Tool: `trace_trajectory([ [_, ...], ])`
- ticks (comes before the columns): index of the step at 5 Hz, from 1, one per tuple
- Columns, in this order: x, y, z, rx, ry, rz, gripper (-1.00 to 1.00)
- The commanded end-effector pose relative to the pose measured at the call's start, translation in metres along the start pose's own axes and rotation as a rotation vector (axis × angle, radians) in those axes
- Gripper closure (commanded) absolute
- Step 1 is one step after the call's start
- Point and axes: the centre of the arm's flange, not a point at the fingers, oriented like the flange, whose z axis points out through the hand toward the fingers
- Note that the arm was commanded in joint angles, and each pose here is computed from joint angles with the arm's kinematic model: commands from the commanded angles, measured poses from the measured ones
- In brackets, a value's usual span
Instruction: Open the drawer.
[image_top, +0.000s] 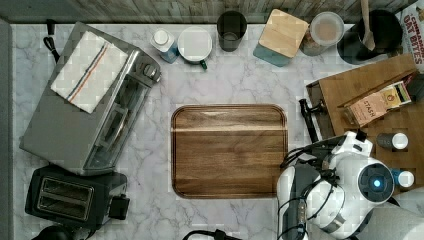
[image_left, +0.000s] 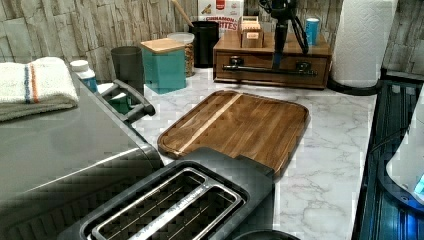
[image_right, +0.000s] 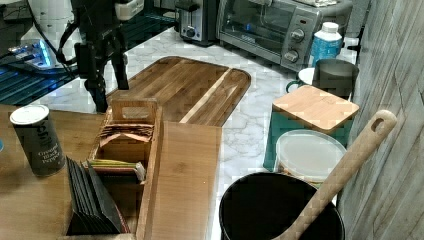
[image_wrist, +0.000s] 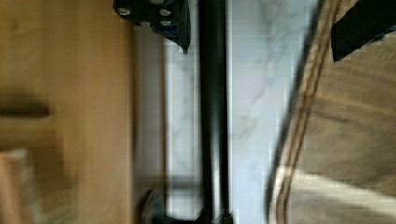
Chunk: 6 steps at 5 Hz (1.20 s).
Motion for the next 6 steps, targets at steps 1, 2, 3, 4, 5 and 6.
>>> trace_trajectory([
  [1, 0.009, 0.034, -0.025, -0.021, 0.122, -0.017, -1.00],
  [2, 0.008, 0.026, -0.012, -0.008, 0.132, 0.006, -1.00],
  [3, 0.007, 0.014, 0.002, -0.005, 0.131, 0.034, -1.00],
  [4, 0.002, 0.000, 0.015, -0.017, 0.139, 0.041, -1.00],
  [5, 0.000, -0.009, 0.026, -0.065, 0.132, 0.008, -1.00],
  [6, -0.001, -0.012, 0.038, -0.047, 0.132, -0.012, -1.00],
])
